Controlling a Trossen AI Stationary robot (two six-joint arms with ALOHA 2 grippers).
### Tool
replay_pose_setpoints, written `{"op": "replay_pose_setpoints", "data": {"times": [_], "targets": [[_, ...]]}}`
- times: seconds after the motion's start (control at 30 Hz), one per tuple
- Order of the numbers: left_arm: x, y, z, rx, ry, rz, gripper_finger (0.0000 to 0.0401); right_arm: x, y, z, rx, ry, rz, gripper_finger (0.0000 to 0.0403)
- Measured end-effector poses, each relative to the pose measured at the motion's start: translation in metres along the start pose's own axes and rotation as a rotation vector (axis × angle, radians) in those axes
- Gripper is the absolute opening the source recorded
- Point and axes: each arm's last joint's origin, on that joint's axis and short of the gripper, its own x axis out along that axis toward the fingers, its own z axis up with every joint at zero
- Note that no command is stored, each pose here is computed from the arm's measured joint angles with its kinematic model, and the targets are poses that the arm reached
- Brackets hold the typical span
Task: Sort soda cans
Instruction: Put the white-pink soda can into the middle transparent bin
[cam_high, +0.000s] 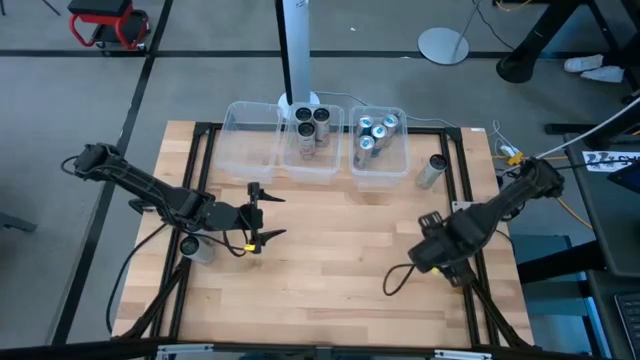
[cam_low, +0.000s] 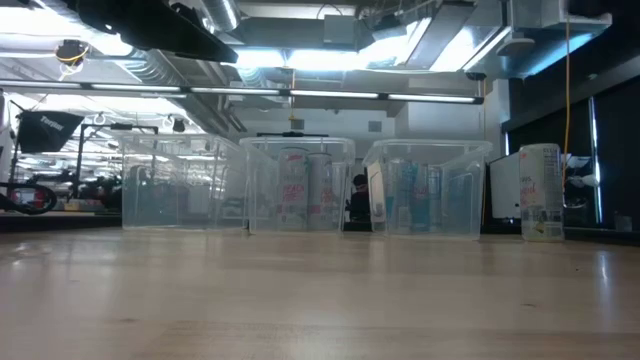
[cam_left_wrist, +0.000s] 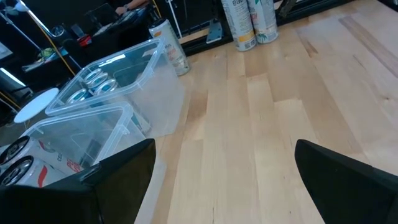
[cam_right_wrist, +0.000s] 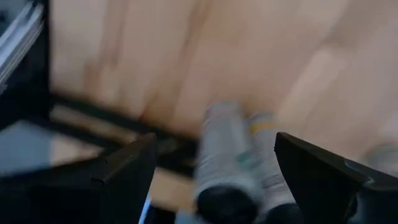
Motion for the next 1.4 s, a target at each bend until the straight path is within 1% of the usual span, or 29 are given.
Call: {"op": "replay_pose_setpoints", "data": {"times": [0.03, 0.17, 0.23, 0.33, 0.5, 0.7, 0.77, 0.83, 0.9, 1.07, 1.3, 1.4], "targets": [[0.0, 0.0, 0.0, 0.0, -0.001, 0.0, 0.0373, 0.007, 0.001, -0.002, 0.003, 0.039, 0.03, 0.0326], [0.0, 0.0, 0.0, 0.001, -0.001, 0.0, 0.0373, 0.031, 0.004, -0.007, 0.016, 0.151, 0.078, 0.0326], [0.0, 0.0, 0.0, 0.002, -0.001, 0.0, 0.0373, 0.039, 0.004, -0.01, 0.021, 0.189, 0.084, 0.0326], [0.0, 0.0, 0.0, 0.015, -0.002, 0.0, 0.0373, 0.045, 0.002, -0.012, 0.039, 0.208, 0.074, 0.0326], [0.0, 0.0, 0.0, 0.018, -0.004, 0.001, 0.0373, 0.046, -0.001, -0.012, 0.056, 0.199, -0.002, 0.0326], [0.0, 0.0, 0.0, 0.017, -0.004, 0.001, 0.0373, 0.046, -0.001, -0.011, 0.057, 0.192, -0.026, 0.0326], [0.0, 0.0, 0.0, 0.017, -0.004, 0.001, 0.0373, 0.046, -0.002, -0.011, 0.053, 0.183, -0.063, 0.0326], [0.0, 0.0, 0.0, 0.017, -0.004, 0.001, 0.0373, 0.046, -0.004, -0.011, 0.05, 0.169, -0.123, 0.0326], [0.0, 0.0, 0.0, 0.016, -0.004, 0.001, 0.0373, 0.048, -0.005, -0.012, 0.051, 0.176, -0.141, 0.0326], [0.0, 0.0, 0.0, 0.014, -0.003, 0.001, 0.0373, 0.062, -0.006, -0.017, 0.067, 0.257, -0.051, 0.0326], [0.0, 0.0, 0.0, 0.016, -0.004, 0.001, 0.0373, 0.081, -0.01, -0.026, 0.084, 0.343, -0.056, 0.0326], [0.0, 0.0, 0.0, 0.013, -0.004, 0.001, 0.0373, 0.087, -0.011, -0.029, 0.094, 0.377, -0.04, 0.0326]]}}
